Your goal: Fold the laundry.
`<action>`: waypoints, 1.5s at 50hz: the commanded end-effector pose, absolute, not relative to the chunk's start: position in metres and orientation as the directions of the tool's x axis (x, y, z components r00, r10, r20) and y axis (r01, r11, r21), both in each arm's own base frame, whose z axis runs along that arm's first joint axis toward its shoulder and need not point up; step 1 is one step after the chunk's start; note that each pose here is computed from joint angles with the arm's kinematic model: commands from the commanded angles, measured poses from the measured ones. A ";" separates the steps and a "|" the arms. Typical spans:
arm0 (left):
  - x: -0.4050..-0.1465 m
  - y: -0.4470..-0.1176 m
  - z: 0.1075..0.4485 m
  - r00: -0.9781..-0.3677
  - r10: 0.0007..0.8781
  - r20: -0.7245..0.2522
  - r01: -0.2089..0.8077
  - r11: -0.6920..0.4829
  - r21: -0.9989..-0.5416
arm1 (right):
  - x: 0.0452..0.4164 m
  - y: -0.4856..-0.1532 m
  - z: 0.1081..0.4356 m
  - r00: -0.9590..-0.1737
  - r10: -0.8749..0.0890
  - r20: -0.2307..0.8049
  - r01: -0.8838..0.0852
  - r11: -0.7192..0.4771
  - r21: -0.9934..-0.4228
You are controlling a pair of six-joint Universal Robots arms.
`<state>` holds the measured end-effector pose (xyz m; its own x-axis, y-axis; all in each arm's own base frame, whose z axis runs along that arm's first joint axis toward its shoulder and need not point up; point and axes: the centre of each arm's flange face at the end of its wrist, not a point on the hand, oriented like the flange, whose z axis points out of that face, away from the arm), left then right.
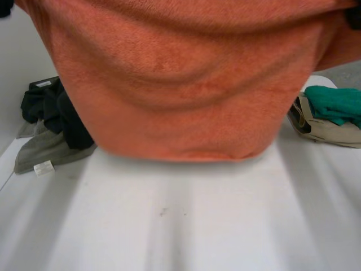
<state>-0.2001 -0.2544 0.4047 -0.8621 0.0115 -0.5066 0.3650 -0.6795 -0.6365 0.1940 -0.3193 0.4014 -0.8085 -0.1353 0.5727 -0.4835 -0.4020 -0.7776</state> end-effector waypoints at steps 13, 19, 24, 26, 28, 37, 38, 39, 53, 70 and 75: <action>-0.238 -0.347 0.244 -0.665 0.291 -0.688 0.568 -0.401 -0.719 | 0.186 -0.366 0.288 -0.663 -0.356 0.659 -0.704 -0.004 -0.710; -0.278 -0.398 0.270 -0.719 0.138 -0.682 0.549 -0.490 -0.678 | 0.214 -0.405 0.291 -0.730 -0.150 0.667 -0.648 -0.161 -0.744; -0.286 -0.440 0.318 -0.785 -0.060 -0.616 0.517 -0.612 -0.599 | 0.222 -0.440 0.328 -0.788 0.138 0.600 -0.602 -0.382 -0.702; -0.285 -0.448 0.356 -0.825 -0.171 -0.539 0.490 -0.693 -0.529 | 0.225 -0.448 0.356 -0.815 0.259 0.518 -0.570 -0.517 -0.639; -0.285 -0.447 0.379 -0.846 -0.229 -0.481 0.474 -0.735 -0.484 | 0.226 -0.448 0.373 -0.830 0.313 0.461 -0.551 -0.589 -0.592; -0.285 -0.443 0.379 -0.893 -0.200 -0.402 0.405 -0.746 -0.529 | 0.238 -0.437 0.375 -0.864 0.282 0.418 -0.493 -0.647 -0.582; -0.285 -0.442 0.364 -0.890 -0.168 -0.424 0.406 -0.717 -0.567 | 0.238 -0.436 0.369 -0.861 0.267 0.432 -0.495 -0.632 -0.596; -0.285 -0.440 0.357 -0.886 -0.152 -0.437 0.408 -0.703 -0.583 | 0.238 -0.435 0.365 -0.858 0.255 0.446 -0.499 -0.619 -0.607; -0.264 -0.381 0.205 -0.795 0.132 -0.592 0.521 -0.349 -0.779 | 0.233 -0.394 0.214 -0.763 -0.126 0.634 -0.601 -0.222 -0.768; -0.233 -0.282 0.157 -0.702 0.308 -0.642 0.627 -0.160 -0.762 | 0.220 -0.320 0.146 -0.682 -0.455 0.573 -0.665 0.061 -0.744; -0.230 -0.277 0.160 -0.691 0.312 -0.653 0.642 -0.150 -0.752 | 0.220 -0.317 0.145 -0.681 -0.457 0.572 -0.665 0.059 -0.744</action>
<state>-0.2342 -0.2843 0.1564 -0.7053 0.3084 -0.6383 0.6230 -0.1600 -0.7657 0.2193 -0.3226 0.1439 -0.6827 -0.4542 0.5724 -0.6677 0.0697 -0.7411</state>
